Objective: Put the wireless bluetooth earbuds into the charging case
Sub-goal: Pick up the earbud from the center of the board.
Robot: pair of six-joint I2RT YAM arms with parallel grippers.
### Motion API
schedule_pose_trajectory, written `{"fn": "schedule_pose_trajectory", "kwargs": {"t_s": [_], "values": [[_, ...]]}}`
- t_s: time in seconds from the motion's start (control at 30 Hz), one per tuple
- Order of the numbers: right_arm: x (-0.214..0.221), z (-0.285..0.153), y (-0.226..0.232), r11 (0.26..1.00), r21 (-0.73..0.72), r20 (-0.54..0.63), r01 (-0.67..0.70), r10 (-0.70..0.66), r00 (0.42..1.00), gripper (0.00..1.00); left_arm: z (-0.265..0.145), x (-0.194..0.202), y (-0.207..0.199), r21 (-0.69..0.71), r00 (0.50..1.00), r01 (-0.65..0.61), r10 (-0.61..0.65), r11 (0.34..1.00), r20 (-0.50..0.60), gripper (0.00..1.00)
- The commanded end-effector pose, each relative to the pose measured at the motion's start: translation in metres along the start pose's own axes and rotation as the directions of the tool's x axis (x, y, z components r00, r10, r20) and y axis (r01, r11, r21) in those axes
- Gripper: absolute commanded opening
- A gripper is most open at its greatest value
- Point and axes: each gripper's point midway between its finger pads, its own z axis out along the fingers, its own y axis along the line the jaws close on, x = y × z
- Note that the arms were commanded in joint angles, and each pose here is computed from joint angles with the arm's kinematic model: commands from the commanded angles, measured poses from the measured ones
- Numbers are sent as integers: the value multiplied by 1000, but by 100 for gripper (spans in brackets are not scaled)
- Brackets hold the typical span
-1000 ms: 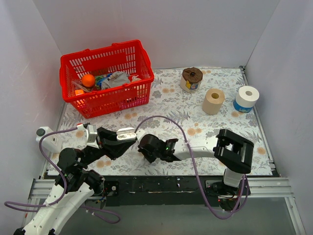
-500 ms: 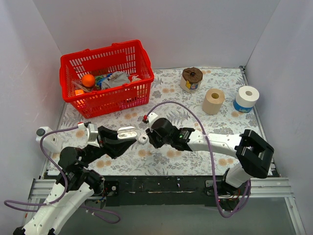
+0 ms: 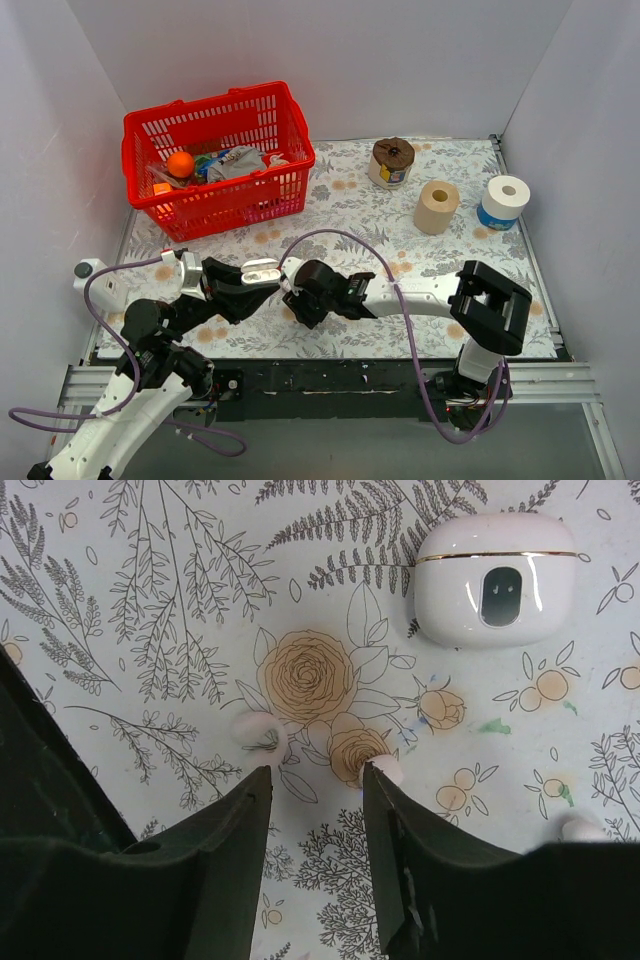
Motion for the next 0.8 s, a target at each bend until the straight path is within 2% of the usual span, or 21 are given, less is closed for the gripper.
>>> {"fn": "schedule_pose_trajectory", "kwargs": {"t_s": [0.0, 0.4, 0.77], "values": [[-13, 5, 5, 1000, -10, 15, 25, -25, 1000, 50, 0, -2, 3, -14, 1000, -1, 1, 1000, 18, 0], [-25, 12, 6, 999, 14, 44, 49, -50, 998, 50, -2, -1, 3, -17, 1000, -2, 3, 1000, 19, 0], [-15, 24, 5, 998, 31, 6, 60, -60, 998, 49, -4, -1, 2, -17, 1000, -2, 3, 1000, 21, 0]]}}
